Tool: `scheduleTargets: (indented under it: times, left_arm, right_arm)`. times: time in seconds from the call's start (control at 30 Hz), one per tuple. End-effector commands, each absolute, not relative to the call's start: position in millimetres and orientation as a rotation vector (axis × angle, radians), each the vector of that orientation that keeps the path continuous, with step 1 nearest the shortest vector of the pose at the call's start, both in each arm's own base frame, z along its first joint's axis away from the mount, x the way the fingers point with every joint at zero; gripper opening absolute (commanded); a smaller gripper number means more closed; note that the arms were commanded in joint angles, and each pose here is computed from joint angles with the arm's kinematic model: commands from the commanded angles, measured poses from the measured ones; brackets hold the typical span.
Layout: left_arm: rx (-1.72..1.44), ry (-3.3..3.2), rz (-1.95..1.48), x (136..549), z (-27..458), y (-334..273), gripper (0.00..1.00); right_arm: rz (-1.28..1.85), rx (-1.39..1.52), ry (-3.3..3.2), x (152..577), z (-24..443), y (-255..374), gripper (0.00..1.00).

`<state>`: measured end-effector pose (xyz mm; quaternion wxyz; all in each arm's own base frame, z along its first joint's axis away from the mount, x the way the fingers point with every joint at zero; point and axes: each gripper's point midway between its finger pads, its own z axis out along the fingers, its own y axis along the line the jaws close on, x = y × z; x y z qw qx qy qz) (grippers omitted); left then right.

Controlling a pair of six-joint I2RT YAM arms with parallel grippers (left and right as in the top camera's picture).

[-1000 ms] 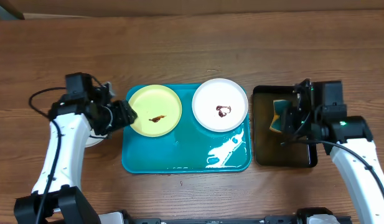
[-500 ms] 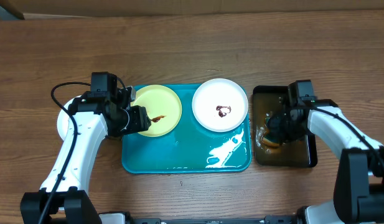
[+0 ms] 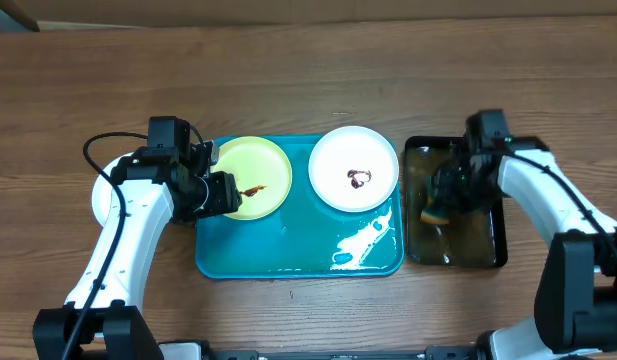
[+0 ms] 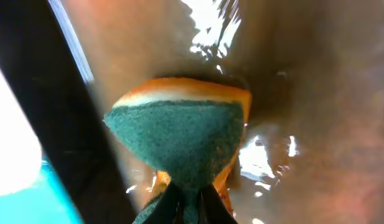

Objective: Clean dirty plates on tray and stack at the side

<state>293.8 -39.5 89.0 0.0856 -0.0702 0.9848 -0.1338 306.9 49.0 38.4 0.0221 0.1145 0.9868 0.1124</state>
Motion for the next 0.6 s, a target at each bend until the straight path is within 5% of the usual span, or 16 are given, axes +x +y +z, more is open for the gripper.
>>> scheduleTargets:
  times: [0.0,0.57]
  left_arm:
    - [-0.166,2.915,-0.387,297,97,-40,0.61]
    - [-0.177,2.925,-0.299,296,94,-30,0.63]
  right_arm:
    - [0.316,0.311,2.895,338,92,45,0.05]
    - [0.270,0.376,2.956,293,5,39,0.10]
